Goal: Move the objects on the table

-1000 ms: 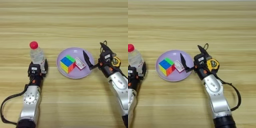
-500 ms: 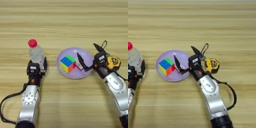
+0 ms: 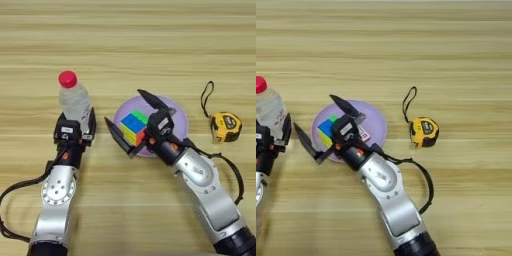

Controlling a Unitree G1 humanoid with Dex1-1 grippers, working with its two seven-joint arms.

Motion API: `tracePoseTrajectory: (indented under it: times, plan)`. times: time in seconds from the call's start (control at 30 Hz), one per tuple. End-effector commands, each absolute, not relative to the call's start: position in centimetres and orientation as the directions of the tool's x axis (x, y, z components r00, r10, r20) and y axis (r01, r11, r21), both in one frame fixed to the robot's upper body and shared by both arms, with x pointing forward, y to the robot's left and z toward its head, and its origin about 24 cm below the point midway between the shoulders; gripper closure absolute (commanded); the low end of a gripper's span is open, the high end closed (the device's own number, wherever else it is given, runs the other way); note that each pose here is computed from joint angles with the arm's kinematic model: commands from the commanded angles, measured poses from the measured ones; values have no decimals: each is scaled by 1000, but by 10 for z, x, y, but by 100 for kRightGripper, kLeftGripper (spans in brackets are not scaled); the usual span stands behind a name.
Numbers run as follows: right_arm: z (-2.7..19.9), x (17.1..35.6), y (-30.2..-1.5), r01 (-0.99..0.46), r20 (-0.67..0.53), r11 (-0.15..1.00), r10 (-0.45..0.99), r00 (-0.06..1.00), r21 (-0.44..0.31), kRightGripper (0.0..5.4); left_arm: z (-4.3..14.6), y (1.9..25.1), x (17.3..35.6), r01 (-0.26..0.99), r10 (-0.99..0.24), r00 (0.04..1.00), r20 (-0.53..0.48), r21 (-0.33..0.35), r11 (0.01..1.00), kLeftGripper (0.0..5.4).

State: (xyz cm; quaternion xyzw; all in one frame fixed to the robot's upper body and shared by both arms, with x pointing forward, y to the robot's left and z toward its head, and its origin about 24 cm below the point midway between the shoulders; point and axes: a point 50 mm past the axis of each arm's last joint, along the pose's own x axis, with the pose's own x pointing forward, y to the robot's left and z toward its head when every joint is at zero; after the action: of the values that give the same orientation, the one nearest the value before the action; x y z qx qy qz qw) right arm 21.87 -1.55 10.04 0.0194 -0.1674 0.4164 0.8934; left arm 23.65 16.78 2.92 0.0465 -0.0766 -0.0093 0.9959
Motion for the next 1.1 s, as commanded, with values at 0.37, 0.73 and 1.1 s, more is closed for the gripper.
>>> tracePoseTrajectory:
  times: [0.37,0.73,1.1]
  plan:
    - [138,226,15,-779,432,619,732,526,-101,0,46,143,239,146,-170,965,202,131,981,235]
    - [141,263,17,-720,411,688,685,602,-93,0,48,132,234,228,-257,945,204,154,961,235]
    - [107,279,24,-732,296,681,704,646,-20,0,50,130,233,228,-257,944,208,152,962,235]
